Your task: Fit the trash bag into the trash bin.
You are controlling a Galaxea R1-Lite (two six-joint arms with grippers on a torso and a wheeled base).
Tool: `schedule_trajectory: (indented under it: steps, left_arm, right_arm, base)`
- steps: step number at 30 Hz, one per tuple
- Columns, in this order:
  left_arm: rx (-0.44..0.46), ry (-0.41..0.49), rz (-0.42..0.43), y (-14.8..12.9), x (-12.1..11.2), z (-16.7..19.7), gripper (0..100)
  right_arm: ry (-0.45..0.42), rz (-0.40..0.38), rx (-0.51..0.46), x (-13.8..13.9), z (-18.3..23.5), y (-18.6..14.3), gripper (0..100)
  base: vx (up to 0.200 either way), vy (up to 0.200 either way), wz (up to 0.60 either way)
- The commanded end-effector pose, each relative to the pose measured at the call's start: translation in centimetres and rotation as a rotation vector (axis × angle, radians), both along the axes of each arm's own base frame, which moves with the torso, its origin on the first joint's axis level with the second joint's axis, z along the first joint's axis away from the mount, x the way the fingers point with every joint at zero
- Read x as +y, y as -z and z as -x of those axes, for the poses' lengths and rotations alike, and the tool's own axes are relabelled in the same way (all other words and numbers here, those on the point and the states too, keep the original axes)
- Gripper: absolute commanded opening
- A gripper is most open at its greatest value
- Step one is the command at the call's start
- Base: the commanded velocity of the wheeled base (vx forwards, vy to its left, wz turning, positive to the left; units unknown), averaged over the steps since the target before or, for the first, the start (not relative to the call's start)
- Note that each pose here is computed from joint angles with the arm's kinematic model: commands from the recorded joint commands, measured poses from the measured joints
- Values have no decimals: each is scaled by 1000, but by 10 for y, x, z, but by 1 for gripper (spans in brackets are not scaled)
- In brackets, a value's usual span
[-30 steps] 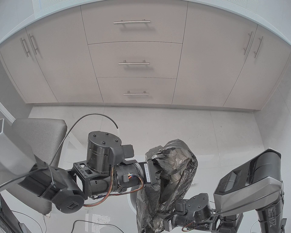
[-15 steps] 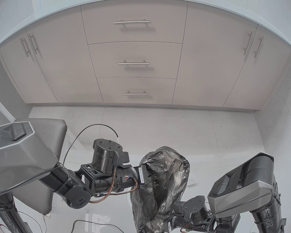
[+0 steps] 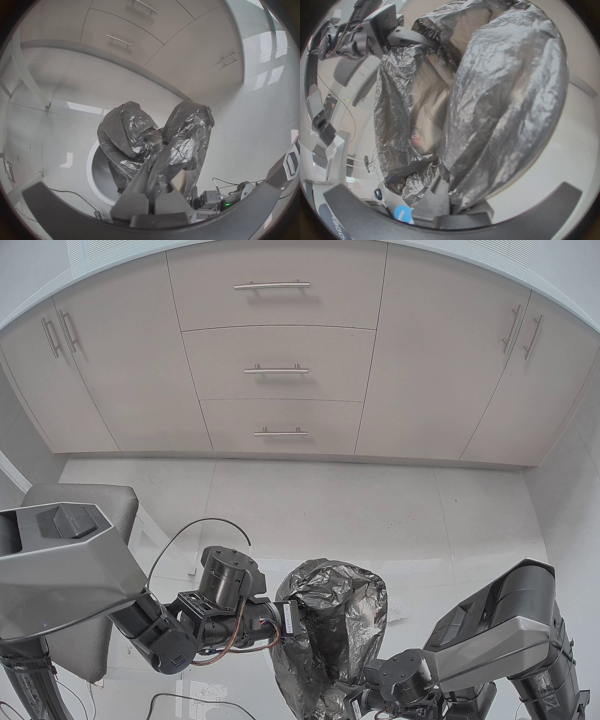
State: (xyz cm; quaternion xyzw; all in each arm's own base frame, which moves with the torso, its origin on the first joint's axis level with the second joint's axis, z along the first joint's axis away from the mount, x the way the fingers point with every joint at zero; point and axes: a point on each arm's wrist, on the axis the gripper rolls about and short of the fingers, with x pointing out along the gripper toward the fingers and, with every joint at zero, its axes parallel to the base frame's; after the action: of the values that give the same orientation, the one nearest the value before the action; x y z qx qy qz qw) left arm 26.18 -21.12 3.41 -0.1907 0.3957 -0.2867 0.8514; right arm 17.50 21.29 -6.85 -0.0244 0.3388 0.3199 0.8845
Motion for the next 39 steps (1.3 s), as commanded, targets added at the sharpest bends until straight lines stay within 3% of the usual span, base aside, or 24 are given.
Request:
schedule_trajectory:
  steps: [1,13,31,39]
  left_arm:
    - [23,-11,-23,11,4,-3,0]
    - [18,-34,-131,33,18,-8,0]
    - [-25,-47,-130,50,28,-11,0]
    - [-29,-52,-132,50,28,-11,0]
  right_arm:
    - [7,13,-6,1,1,5,0]
    - [69,52,-32,-1,-2,11,0]
    - [291,100,-175,6,-27,22,0]
    - [330,102,-201,3,-27,13,0]
  base:
    - [0,0,0]
    - [0,0,0]
    - [0,0,0]
    - [0,0,0]
